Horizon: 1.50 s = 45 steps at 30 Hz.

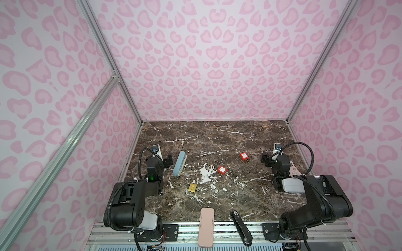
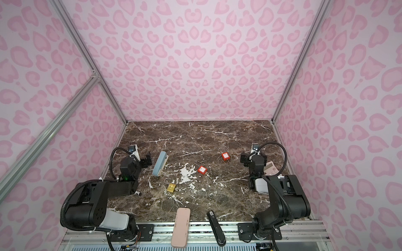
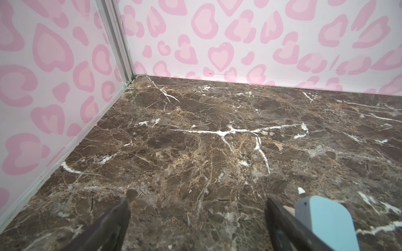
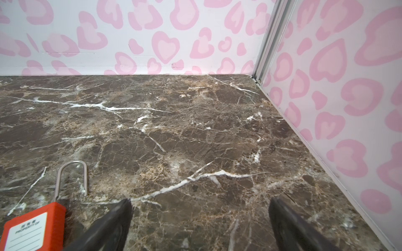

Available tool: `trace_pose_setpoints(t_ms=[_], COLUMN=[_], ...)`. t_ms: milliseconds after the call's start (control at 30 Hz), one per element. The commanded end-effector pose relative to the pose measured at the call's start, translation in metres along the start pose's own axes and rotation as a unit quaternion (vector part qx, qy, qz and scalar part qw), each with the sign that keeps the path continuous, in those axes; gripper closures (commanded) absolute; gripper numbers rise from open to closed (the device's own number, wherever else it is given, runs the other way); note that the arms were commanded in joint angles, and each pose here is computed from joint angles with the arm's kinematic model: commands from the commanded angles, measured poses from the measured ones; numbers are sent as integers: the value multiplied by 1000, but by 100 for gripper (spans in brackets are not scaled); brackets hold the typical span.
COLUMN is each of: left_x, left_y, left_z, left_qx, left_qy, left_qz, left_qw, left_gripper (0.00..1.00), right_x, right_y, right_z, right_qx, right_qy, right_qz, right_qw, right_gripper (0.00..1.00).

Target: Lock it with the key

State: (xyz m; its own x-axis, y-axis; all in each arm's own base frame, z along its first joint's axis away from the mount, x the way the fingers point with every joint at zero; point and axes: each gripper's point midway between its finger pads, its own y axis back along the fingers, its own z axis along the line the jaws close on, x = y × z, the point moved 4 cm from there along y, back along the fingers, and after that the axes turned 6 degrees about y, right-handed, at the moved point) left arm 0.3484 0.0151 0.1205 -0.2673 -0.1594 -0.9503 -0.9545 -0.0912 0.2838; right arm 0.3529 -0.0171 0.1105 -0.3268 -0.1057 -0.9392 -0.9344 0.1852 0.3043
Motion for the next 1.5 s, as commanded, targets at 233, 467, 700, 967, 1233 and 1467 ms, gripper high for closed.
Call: trace_pose_setpoints(t_ms=[233,467,700,967,1233,1467], left_x=[-6,-18,-48,-21,15,38], left_y=[0,1,18,50,91,109], left_z=[-1,5,8,-21,-22,-26], left_qx=[3,-39,-84,-36,-44,-20], left_qy=[0,6,62,173,242,263], left_qz=[-12,-17,30,136,153,197], left_qw=[1000,999,994,975,957,944], left_gripper=[2,2,2,2,3,3], right_x=[-1,-15,-63,-60,-8,17], right_y=[-2,5,27,104,173,202], right_z=[-1,12,65,203,310,357], right_qx=[-25,-70,-155,-440,-581,-646], right_qy=[-9,16,78,162,249,273], right_qz=[-2,-28,14,-25,-7,25], right_qw=[1000,997,985,883,775,713], right_gripper=[0,0,0,0,0,6])
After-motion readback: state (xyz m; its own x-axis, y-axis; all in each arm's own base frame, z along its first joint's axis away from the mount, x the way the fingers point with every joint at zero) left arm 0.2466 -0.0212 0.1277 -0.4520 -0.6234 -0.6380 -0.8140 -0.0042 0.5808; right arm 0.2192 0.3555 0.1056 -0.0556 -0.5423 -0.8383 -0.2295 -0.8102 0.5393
